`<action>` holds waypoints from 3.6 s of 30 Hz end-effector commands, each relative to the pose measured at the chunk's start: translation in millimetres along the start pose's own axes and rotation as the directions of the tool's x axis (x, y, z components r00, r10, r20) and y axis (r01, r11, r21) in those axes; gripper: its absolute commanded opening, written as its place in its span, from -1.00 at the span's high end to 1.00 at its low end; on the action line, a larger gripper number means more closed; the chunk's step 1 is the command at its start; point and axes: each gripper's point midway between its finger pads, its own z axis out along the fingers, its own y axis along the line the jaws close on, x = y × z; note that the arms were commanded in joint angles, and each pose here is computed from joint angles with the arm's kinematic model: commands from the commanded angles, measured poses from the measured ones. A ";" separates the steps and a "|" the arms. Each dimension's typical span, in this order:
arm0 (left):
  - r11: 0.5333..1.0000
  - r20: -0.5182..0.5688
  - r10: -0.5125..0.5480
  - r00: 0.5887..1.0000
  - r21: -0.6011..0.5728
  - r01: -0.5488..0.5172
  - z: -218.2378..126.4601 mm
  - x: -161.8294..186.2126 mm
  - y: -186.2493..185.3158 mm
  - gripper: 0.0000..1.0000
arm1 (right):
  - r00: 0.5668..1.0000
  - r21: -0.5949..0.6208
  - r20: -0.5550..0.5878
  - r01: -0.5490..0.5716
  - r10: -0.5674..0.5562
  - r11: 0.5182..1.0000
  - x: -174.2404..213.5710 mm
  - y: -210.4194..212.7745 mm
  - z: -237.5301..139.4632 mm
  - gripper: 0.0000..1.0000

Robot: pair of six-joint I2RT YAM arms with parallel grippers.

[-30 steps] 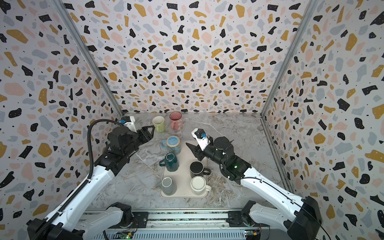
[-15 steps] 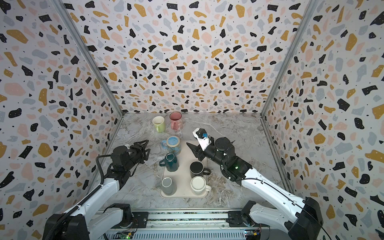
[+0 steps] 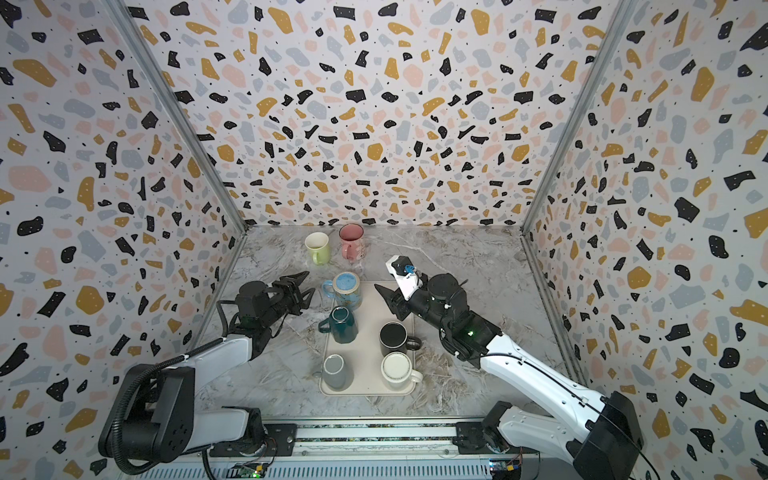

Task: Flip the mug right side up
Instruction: 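Move the left gripper back toward the light blue mug on the tray, then grip the upside-down light blue mug's handle with the left gripper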

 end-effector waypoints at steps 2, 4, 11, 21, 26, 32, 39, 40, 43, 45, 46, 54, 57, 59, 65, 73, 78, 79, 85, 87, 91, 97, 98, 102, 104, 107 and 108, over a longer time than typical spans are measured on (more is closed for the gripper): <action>0.999 -0.045 -0.018 0.999 0.029 0.019 12.3 10.0 -8.6 -0.15 | 0.999 0.024 0.038 -0.006 0.005 1.000 -12.4 -7.7 -0.7 -0.07; 1.000 -0.052 -0.029 0.998 0.005 0.030 19.2 11.2 -1.7 -0.13 | 0.999 0.030 0.036 -0.005 0.004 1.000 -12.3 -10.4 -1.1 -0.08; 0.998 -0.036 -0.060 0.998 -0.032 0.059 37.9 6.0 11.4 -0.08 | 0.999 0.046 0.034 -0.007 0.005 0.999 -11.8 -19.0 -1.4 -0.07; 0.997 -0.011 -0.075 0.997 -0.016 0.075 56.2 -5.4 13.6 -0.04 | 0.999 0.064 0.034 -0.009 0.006 0.998 -11.8 -27.6 -2.5 -0.07; 0.996 -0.033 -0.091 0.995 -0.006 0.090 65.3 -1.6 14.6 -0.03 | 1.000 0.070 0.028 -0.010 0.008 0.997 -9.1 -30.4 -1.8 -0.07; 0.992 -0.060 -0.124 0.991 0.001 0.124 74.5 3.5 23.1 0.00 | 1.000 0.080 0.025 -0.012 0.010 0.997 -7.8 -34.1 -2.3 -0.07; 0.990 -0.070 -0.138 0.988 -0.005 0.138 80.9 2.9 33.5 0.12 | 1.000 0.092 0.026 -0.015 0.013 0.996 -7.3 -38.1 -4.1 -0.08; 0.990 -0.068 -0.139 0.988 -0.008 0.139 80.8 2.1 35.8 0.12 | 1.000 0.091 0.025 -0.014 0.012 0.996 -6.5 -37.7 -4.0 -0.07; 0.990 -0.064 -0.138 0.988 -0.006 0.138 82.0 0.5 37.2 0.13 | 1.000 0.094 0.024 -0.017 0.014 0.995 -6.1 -38.9 -3.7 -0.08; 0.990 -0.065 -0.138 0.988 -0.004 0.139 83.9 -0.1 37.7 0.15 | 1.000 0.096 0.023 -0.016 0.014 0.995 -5.5 -39.5 -3.9 -0.07; 0.990 -0.068 -0.138 0.988 -0.001 0.138 85.0 0.1 36.9 0.16 | 1.000 0.095 0.022 -0.016 0.014 0.995 -5.3 -39.4 -3.7 -0.08; 0.989 -0.079 -0.148 0.986 0.011 0.149 89.0 -0.9 39.3 0.35 | 1.000 0.106 0.017 -0.018 0.016 0.994 -3.1 -42.6 -4.0 -0.08; 0.986 -0.080 -0.165 0.983 0.020 0.167 88.1 -1.8 41.7 0.41 | 1.000 0.108 0.016 -0.023 0.021 0.994 -0.9 -43.4 -2.8 -0.07; 0.984 -0.084 -0.174 0.981 0.031 0.177 88.7 -2.1 41.2 0.46 | 1.000 0.109 0.016 -0.025 0.024 0.994 -0.6 -44.4 -1.4 -0.08; 0.980 -0.099 -0.184 0.978 0.053 0.190 90.7 -1.4 37.8 0.68 | 1.000 0.111 0.013 -0.025 0.024 0.993 0.1 -44.9 0.0 -0.07; 0.979 -0.108 -0.184 0.977 0.071 0.192 95.1 -2.3 35.7 0.91 | 1.000 0.127 0.008 -0.027 0.027 0.992 2.5 -48.8 -1.6 -0.07; 0.976 -0.128 -0.182 0.975 0.098 0.195 95.2 1.0 29.5 1.00 | 1.000 0.130 0.005 -0.028 0.027 0.991 4.0 -50.3 -1.6 -0.07; 0.975 -0.131 -0.179 0.975 0.106 0.194 94.9 1.5 27.4 1.00 | 1.000 0.130 0.004 -0.028 0.027 0.991 4.3 -50.1 -1.0 -0.08; 0.969 -0.174 -0.152 0.973 0.169 0.182 93.2 12.0 9.0 1.00 | 1.000 0.128 0.001 -0.028 0.028 0.991 6.1 -50.3 -0.7 -0.07; 0.966 -0.189 -0.138 0.972 0.193 0.174 92.8 15.4 1.0 1.00 | 1.000 0.128 0.002 -0.029 0.029 0.991 5.7 -50.5 -0.7 -0.07; 0.960 -0.217 -0.104 0.971 0.234 0.155 95.1 23.4 -14.9 1.00 | 1.000 0.127 0.002 -0.030 0.030 0.991 6.2 -50.2 -0.4 -0.07; 0.958 -0.263 -0.023 0.964 0.269 0.097 100.8 40.0 -36.0 1.00 | 1.000 0.124 0.004 -0.029 0.029 0.992 5.5 -49.6 -0.9 -0.08; 0.958 -0.271 -0.015 0.962 0.272 0.092 101.5 42.9 -38.2 1.00 | 1.000 0.123 0.005 -0.029 0.029 0.992 4.8 -49.5 -0.9 -0.07; 0.955 -0.288 0.013 0.957 0.287 0.073 102.2 48.6 -45.7 1.00 | 1.000 0.122 0.004 -0.029 0.029 0.992 5.6 -49.2 -1.2 -0.08; 0.955 -0.294 0.026 0.955 0.289 0.063 102.2 51.4 -47.6 1.00 | 1.000 0.121 0.006 -0.029 0.028 0.992 5.3 -49.0 -1.3 -0.07; 0.956 -0.302 0.050 0.952 0.291 0.042 101.8 55.5 -50.6 1.00 | 1.000 0.121 0.006 -0.031 0.031 0.992 5.8 -48.9 -1.6 -0.07; 0.957 -0.305 0.058 0.951 0.289 0.034 101.9 57.3 -50.9 1.00 | 1.000 0.122 0.006 -0.031 0.030 0.992 5.5 -49.1 -1.7 -0.07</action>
